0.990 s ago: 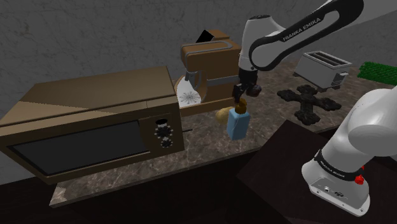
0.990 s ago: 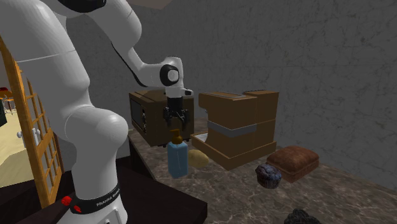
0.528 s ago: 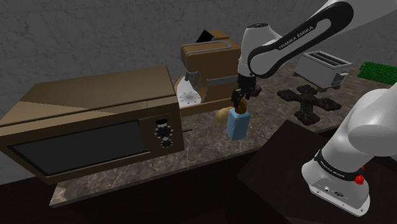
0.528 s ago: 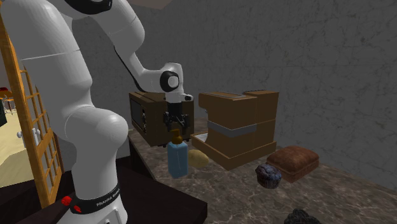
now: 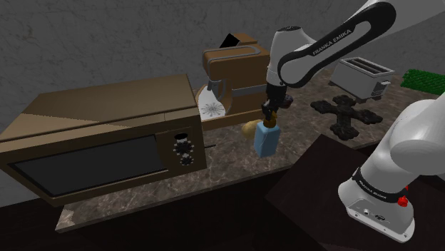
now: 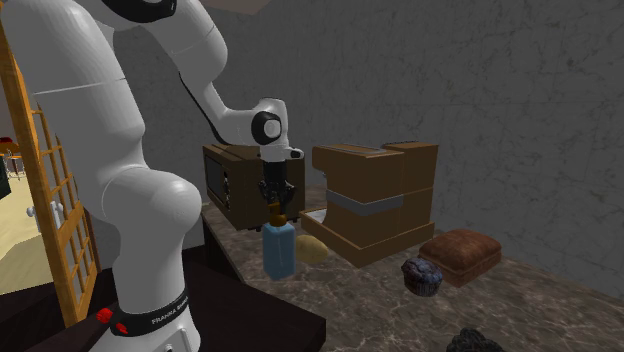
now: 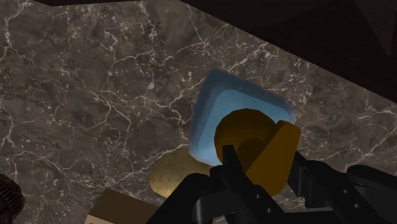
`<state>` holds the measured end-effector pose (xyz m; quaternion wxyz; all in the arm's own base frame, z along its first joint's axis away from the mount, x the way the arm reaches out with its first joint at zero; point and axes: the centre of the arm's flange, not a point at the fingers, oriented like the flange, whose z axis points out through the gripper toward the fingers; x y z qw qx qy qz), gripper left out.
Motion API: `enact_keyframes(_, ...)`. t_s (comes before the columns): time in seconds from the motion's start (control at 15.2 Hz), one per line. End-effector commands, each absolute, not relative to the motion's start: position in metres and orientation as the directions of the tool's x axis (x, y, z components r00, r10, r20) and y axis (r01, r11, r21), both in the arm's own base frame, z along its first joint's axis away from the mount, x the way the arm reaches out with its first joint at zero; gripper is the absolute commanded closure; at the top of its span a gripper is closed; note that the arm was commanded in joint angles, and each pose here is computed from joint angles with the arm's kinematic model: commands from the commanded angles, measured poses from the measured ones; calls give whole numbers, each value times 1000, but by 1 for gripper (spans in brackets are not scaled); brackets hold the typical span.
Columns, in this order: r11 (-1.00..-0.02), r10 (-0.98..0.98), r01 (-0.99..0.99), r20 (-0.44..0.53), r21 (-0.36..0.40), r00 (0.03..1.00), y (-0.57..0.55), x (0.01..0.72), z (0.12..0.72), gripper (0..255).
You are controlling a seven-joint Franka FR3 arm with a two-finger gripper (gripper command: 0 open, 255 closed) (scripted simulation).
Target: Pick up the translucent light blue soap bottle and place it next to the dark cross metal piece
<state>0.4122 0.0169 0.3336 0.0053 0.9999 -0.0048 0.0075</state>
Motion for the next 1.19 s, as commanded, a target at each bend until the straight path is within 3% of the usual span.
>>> enact_keyframes(0.0, -1000, -10, -10, 15, 11, 1000, 17, 412, 333, 255)
enact_keyframes(0.33, -1000, -10, -10, 15, 11, 1000, 17, 412, 333, 255)
enact_keyframes(1.12, -1000, -10, -10, 15, 11, 1000, 17, 412, 397, 255)
